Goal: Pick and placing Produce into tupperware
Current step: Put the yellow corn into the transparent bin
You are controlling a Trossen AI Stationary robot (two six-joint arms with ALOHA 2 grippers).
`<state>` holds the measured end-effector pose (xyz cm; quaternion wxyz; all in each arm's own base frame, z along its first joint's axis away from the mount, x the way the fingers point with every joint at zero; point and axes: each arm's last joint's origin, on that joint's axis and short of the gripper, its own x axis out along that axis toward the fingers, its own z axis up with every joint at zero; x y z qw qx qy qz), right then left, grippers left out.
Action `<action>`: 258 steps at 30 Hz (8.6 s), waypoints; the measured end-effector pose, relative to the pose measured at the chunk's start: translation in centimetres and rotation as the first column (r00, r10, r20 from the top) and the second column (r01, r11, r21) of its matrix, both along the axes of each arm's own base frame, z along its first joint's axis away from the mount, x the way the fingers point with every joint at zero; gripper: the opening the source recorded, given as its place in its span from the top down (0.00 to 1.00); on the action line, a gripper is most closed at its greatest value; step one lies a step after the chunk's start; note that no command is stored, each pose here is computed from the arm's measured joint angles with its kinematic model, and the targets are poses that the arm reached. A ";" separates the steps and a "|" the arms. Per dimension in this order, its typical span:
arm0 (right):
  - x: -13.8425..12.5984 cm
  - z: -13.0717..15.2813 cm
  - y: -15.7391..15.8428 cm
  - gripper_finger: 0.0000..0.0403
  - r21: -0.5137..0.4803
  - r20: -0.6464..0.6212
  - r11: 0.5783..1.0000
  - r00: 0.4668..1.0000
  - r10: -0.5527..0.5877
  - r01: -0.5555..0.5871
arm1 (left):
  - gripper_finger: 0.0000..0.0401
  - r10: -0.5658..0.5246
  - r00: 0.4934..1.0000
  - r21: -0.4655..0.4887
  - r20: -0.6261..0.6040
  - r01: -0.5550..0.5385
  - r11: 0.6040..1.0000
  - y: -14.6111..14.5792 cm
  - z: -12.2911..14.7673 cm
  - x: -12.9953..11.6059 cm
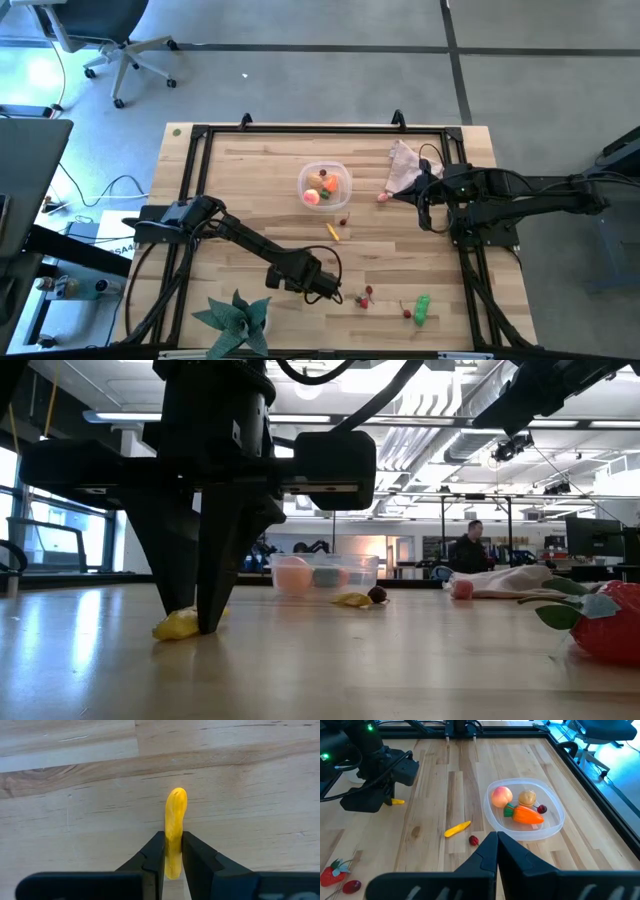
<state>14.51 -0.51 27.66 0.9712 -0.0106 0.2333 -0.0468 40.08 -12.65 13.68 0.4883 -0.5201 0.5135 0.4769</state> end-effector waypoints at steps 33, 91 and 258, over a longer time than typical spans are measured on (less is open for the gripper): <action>0.0 0.0 0.0 1.00 0.000 -0.006 1.000 1.000 0.000 0.000 | 0.87 -0.038 0.988 0.400 0.152 -0.027 0.916 16.1 16.6 1.5; 0.0 -0.1 0.0 1.00 0.000 -0.007 1.000 1.000 0.000 0.000 | 0.87 -0.066 0.988 0.155 0.139 0.044 0.987 29.5 4.4 -0.2; 0.0 -0.1 0.0 1.00 0.000 -0.007 1.000 1.000 0.000 0.000 | 0.89 0.572 0.818 -0.016 0.053 -0.572 0.820 16.3 0.3 3.8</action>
